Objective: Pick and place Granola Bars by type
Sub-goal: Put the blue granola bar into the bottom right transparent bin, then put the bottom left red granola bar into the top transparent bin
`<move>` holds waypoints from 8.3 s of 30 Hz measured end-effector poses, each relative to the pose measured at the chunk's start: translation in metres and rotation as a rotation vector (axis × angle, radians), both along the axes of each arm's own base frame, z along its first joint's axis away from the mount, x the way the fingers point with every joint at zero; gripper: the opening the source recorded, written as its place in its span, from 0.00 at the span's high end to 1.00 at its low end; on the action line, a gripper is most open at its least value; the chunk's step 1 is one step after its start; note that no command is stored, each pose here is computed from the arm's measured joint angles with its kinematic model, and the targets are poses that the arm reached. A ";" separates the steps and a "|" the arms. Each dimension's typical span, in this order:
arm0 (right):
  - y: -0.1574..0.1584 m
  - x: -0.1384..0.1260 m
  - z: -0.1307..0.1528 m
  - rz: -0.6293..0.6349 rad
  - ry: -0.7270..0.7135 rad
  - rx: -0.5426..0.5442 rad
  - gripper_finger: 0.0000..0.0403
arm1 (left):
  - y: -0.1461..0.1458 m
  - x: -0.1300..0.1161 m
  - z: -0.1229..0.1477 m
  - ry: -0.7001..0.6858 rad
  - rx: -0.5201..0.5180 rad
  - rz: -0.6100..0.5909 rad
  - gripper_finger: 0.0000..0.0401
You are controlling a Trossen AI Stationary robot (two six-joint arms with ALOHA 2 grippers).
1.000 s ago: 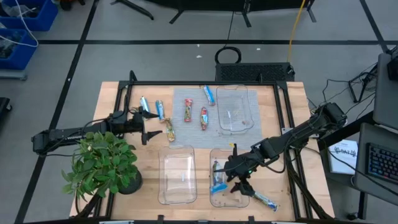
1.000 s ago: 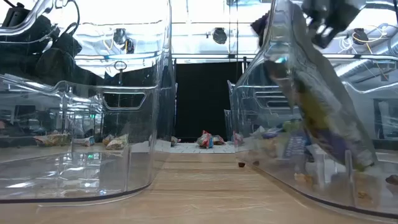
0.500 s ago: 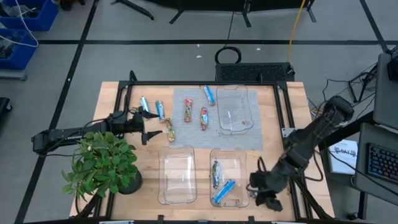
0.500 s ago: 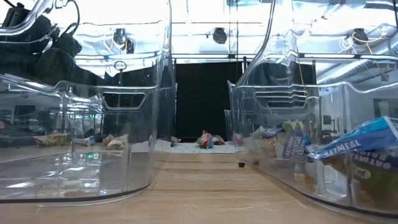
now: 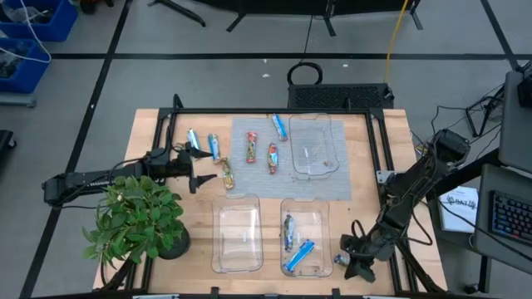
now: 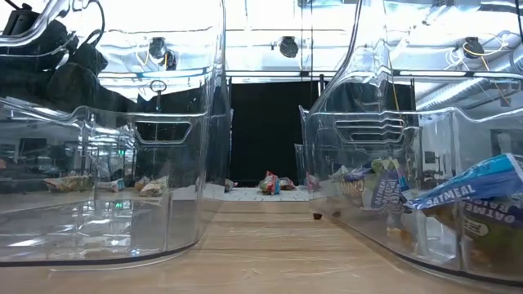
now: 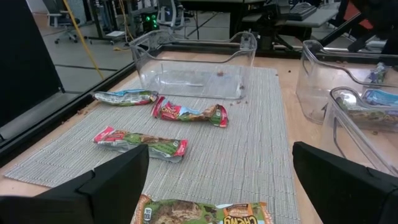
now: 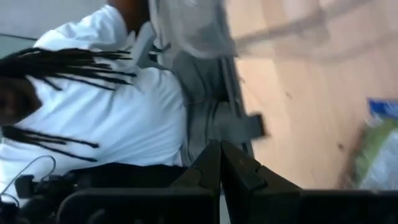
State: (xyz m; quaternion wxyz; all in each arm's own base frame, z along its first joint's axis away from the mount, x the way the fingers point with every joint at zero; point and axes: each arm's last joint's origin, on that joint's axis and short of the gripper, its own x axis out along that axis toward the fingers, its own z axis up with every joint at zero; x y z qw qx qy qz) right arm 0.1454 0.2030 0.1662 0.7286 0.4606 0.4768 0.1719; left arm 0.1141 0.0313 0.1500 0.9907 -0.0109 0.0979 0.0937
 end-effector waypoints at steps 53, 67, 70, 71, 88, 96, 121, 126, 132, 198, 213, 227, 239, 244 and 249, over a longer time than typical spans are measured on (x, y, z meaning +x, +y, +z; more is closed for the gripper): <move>-0.063 0.009 -0.002 -0.097 -0.094 -0.580 0.96 | 0.000 0.000 0.000 0.003 0.013 -0.003 0.01; -0.088 -0.007 0.004 -0.082 0.212 -0.472 0.59 | 0.000 0.000 -0.001 0.011 0.026 -0.006 0.01; -0.093 -0.013 0.003 -0.112 0.281 -0.486 0.60 | 0.000 0.000 0.000 0.010 0.025 -0.006 0.01; -0.095 -0.015 0.003 -0.136 0.307 -0.484 0.61 | 0.000 0.000 0.000 0.010 0.027 -0.006 0.01; -0.116 -0.039 0.008 -0.371 0.612 -0.442 0.65 | 0.000 0.000 0.000 0.010 0.028 -0.006 0.01; -0.117 -0.038 0.006 -0.424 0.606 -0.482 0.65 | 0.000 0.000 0.000 0.010 0.029 -0.006 0.01; -0.102 -0.010 -0.008 -0.457 0.531 -0.430 0.65 | 0.000 0.000 0.000 0.016 0.056 -0.012 0.01; -0.104 -0.003 -0.007 -0.463 0.499 -0.400 0.65 | 0.000 0.000 0.000 0.015 0.054 -0.011 0.01; -0.105 0.001 -0.006 -0.486 0.490 -0.373 0.65 | 0.000 0.000 0.000 0.015 0.053 -0.011 0.01; -0.112 0.123 0.053 0.048 -0.388 -0.777 0.73 | 0.000 0.001 0.003 -0.032 0.013 -0.001 0.01; -0.135 0.064 0.085 -0.047 -0.548 -0.866 0.51 | 0.000 0.001 0.003 -0.032 0.009 -0.001 0.01; -0.177 -0.027 0.023 -0.407 -0.788 -1.121 0.55 | 0.000 0.001 0.003 -0.032 0.010 -0.001 0.01; -0.191 -0.042 0.006 -0.554 -0.925 -1.232 0.60 | 0.000 0.001 0.003 -0.040 -0.012 0.003 0.01; -0.197 -0.041 0.008 -0.504 -0.999 -1.155 0.64 | 0.000 0.001 0.004 -0.046 -0.046 -0.004 0.01; -0.208 -0.040 0.007 -0.463 -1.017 -1.143 0.68 | 0.000 0.001 0.004 -0.046 -0.045 -0.009 0.01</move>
